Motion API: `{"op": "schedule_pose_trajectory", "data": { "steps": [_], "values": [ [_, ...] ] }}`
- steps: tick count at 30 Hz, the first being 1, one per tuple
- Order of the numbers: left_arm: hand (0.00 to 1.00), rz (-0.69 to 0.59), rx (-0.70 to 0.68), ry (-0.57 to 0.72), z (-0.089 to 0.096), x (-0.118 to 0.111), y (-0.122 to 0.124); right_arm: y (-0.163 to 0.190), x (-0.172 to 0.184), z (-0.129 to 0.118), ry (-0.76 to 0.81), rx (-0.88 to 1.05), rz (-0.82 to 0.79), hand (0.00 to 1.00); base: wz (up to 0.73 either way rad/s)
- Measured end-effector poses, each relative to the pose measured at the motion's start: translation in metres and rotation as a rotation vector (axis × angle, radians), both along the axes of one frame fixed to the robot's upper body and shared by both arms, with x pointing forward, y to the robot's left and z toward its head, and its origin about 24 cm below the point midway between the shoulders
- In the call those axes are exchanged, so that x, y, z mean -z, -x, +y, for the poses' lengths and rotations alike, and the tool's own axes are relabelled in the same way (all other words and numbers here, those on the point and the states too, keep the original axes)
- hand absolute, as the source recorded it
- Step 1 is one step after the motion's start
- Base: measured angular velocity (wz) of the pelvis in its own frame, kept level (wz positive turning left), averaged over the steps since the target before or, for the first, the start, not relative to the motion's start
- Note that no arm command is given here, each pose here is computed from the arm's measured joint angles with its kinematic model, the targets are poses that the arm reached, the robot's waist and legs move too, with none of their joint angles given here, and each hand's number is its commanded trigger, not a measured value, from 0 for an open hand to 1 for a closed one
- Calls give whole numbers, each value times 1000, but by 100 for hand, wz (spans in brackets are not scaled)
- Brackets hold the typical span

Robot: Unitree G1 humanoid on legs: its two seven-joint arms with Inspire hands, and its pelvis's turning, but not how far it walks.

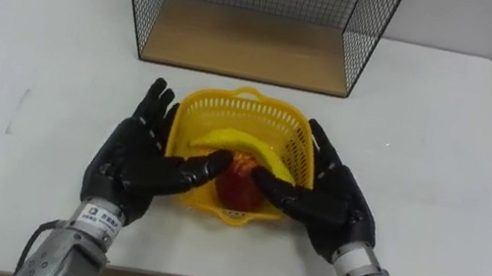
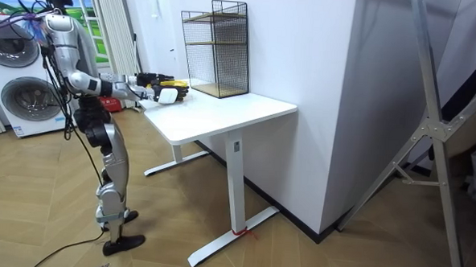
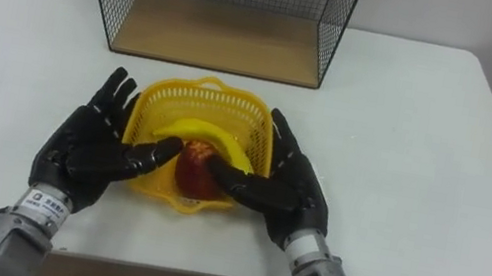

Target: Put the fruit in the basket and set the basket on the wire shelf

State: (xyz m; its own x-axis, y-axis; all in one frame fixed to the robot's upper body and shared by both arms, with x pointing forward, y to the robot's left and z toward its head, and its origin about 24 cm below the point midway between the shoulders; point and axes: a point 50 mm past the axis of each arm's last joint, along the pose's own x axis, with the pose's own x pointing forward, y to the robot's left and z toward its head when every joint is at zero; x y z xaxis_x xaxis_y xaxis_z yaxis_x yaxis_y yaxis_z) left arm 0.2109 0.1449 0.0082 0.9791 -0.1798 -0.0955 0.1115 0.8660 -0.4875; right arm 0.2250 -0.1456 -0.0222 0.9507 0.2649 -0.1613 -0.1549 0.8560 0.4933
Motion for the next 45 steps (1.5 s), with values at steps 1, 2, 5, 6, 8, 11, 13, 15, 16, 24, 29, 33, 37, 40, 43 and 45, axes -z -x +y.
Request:
{"op": "schedule_pose_trajectory", "data": {
  "steps": [1, 2, 5, 6, 8, 11, 13, 15, 16, 24, 29, 33, 37, 40, 43, 45],
  "values": [
    [0, 3, 5, 0, -1, 1, 0, 0, 0, 0, 1, 2, 1, 0, 0],
    [0, 7, 10, -1, -2, 2, 1, 0, 0, 0, 2, 2, 1, 0, 0],
    [0, 28, 27, -11, -2, 6, 5, 0, 0, 1, 3, 0, 7, 0, -6],
    [0, 35, 35, -13, -2, 7, 6, 0, 1, 1, 4, 0, 8, 0, 0],
    [0, 40, 43, -17, -2, 8, 6, 0, 1, 0, 6, -1, 9, 0, 0],
    [0, 47, 48, -17, -2, 9, 7, 0, 1, 1, 8, 0, 12, 0, 0],
    [0, 53, 52, -19, -2, 11, 7, 0, 1, 2, 9, 1, 13, 0, 0],
    [0, 54, 53, -18, -3, 11, 8, -2, 0, 2, 13, -2, 8, 0, 0],
    [0, 54, 54, -18, -3, 11, 8, -3, -1, 3, 15, -4, 4, 0, 0],
    [0, 49, 64, -46, -5, 11, 8, -5, -3, 5, 13, -14, -6, 0, -2],
    [0, 34, 47, -55, -8, 10, 6, -6, -5, 8, 23, -23, -14, 0, 0],
    [0, 14, 36, -45, -12, 6, 2, -8, -9, 9, 59, -21, -34, 0, 0],
    [0, -21, 29, -36, -13, 0, -3, -11, -16, 11, 67, -9, -69, 0, 0],
    [0, -50, 23, -34, -13, -5, -7, -14, -25, 13, 65, 4, -101, 0, 0],
    [0, -71, 13, -33, -13, -9, -9, -15, -33, 15, 57, 14, -130, 0, 0],
    [0, -85, 10, -32, -13, -12, -10, -16, -35, 15, 57, 15, -137, 0, 0]
  ]
}}
